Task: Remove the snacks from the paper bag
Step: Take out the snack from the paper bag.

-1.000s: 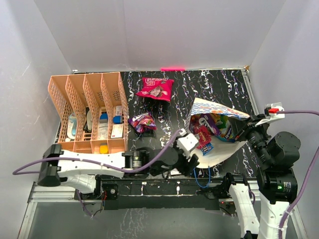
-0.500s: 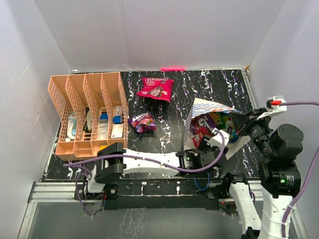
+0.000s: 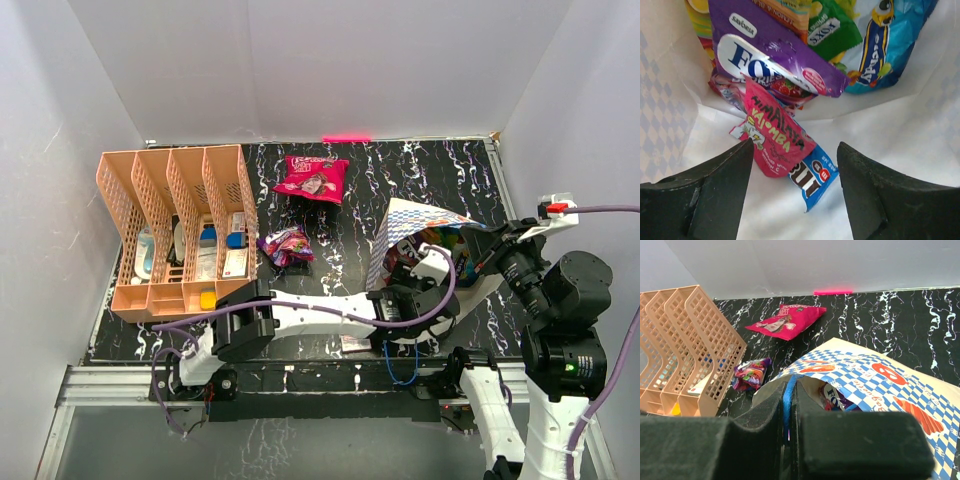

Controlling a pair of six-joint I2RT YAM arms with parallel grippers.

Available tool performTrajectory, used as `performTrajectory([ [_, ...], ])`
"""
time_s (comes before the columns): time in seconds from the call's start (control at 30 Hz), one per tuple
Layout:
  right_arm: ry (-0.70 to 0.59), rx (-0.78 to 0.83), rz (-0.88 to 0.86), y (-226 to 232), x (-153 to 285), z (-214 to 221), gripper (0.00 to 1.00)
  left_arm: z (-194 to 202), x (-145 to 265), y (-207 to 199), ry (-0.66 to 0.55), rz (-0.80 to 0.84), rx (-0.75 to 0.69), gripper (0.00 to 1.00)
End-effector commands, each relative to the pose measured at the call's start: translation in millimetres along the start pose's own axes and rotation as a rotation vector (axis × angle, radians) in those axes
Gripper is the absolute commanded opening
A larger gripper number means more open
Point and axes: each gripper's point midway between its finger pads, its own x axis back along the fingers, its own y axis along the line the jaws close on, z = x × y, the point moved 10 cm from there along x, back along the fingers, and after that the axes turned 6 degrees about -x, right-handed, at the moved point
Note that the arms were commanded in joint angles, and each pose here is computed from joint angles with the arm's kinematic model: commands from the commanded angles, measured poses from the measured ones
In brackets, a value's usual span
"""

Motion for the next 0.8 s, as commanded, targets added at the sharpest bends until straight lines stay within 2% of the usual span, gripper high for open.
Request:
performTrajectory([
  [0.0,-0.094,0.028,-0.063,12,6,-17,0.08,-18,-13,8,-0.029,-0.059,0.073,0.66],
  [0.43,-0.092,0.021,-0.048,10,4,-17,0.08,3,-39,4,0.067,-0.093,0.064,0.66],
  [0.5,-0.093,0.022,-0.049,10,4,-17,0.08,5,-38,6,0.075,-0.088,0.063,0.57],
  [0.67,-0.096,0.022,-0.046,10,4,-16,0.08,-10,-29,9,0.056,-0.052,0.064,0.25],
  [0.77,-0.097,0.023,-0.047,10,4,-16,0.08,-22,-18,13,0.052,-0.009,0.072,0.15],
])
